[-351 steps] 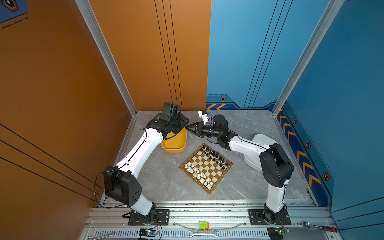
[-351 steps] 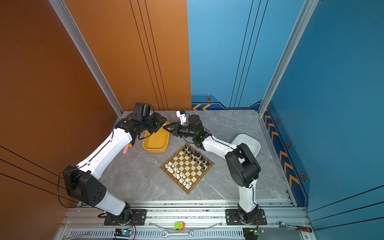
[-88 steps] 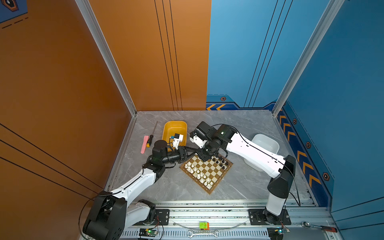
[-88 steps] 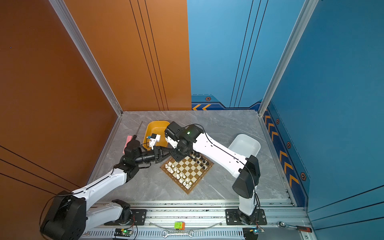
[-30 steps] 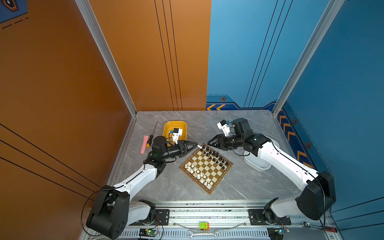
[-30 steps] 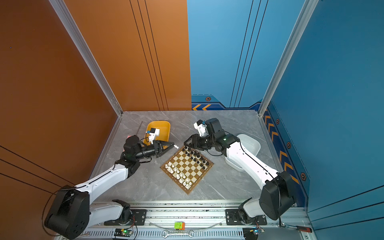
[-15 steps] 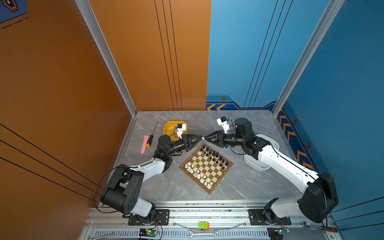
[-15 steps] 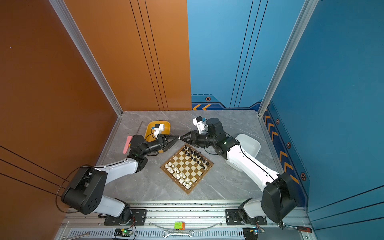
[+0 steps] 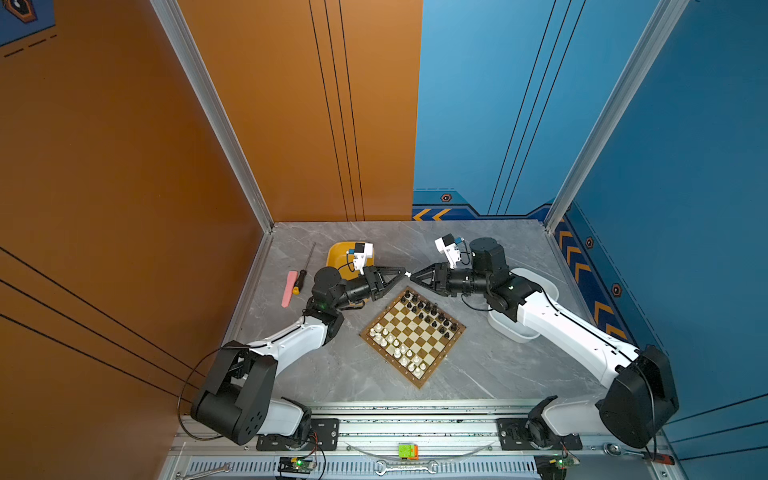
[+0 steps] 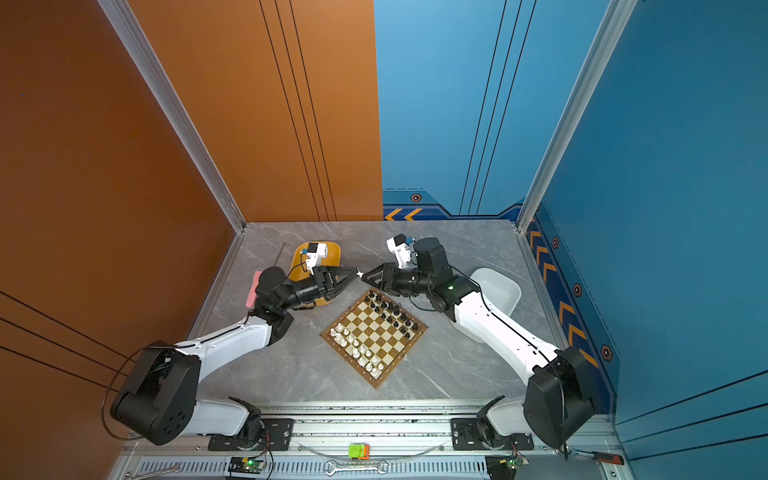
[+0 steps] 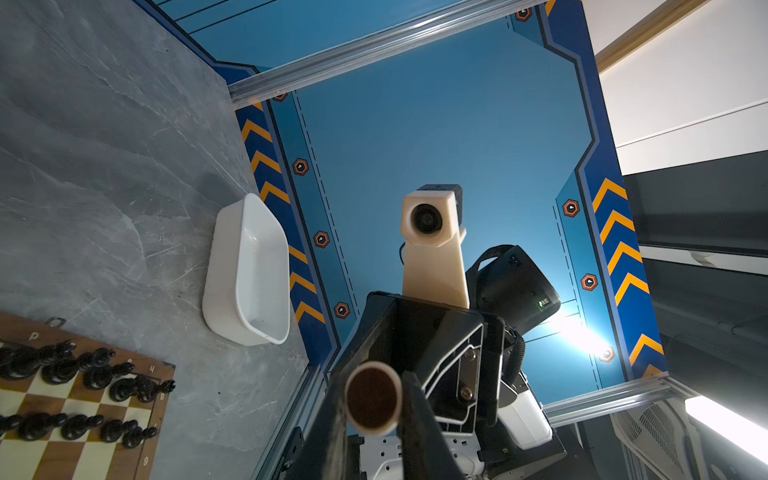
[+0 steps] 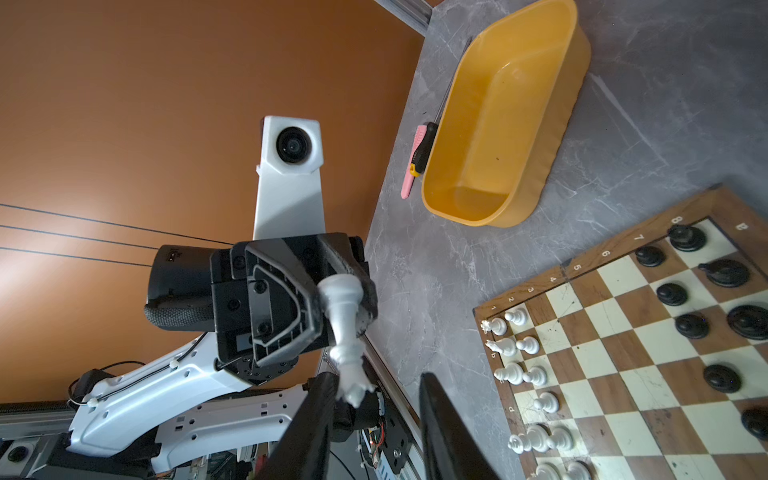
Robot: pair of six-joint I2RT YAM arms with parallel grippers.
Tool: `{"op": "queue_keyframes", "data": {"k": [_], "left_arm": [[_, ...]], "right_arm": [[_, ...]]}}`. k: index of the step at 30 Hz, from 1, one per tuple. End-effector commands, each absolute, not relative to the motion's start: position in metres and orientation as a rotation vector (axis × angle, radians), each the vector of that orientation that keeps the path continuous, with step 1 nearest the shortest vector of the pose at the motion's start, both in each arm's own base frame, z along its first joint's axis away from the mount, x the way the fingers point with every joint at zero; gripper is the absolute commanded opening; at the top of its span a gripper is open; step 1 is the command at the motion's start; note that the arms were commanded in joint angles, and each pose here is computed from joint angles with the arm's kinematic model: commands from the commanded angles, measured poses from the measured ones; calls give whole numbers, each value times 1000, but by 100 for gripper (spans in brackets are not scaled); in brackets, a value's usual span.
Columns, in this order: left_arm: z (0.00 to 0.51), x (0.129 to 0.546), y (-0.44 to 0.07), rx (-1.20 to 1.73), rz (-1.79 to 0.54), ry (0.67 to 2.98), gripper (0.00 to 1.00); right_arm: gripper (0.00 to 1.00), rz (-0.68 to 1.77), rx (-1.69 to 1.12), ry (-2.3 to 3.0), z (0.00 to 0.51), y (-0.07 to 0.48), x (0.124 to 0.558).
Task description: Set up the chess pieces on the board
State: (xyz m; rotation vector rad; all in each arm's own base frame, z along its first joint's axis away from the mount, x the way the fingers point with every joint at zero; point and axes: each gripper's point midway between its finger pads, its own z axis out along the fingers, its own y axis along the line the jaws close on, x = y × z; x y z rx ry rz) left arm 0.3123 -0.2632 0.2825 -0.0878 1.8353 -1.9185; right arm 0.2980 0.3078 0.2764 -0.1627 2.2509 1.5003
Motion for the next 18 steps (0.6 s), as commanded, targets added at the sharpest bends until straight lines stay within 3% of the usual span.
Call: {"op": "queue_keyframes", "data": {"k": [1,9,18], "left_arm": [[295,307,-264,-39,-1897,1802,0],[294,307,-263,-46,-1883,1806,0],[294,307,-264,-49,-1878,1806,0]], "right_arm": [[36,1504,-170,2190,288,305,301],[26,1518,-180,2175,295,308,303],[23,1536,-176,2167,296,309,301]]}}
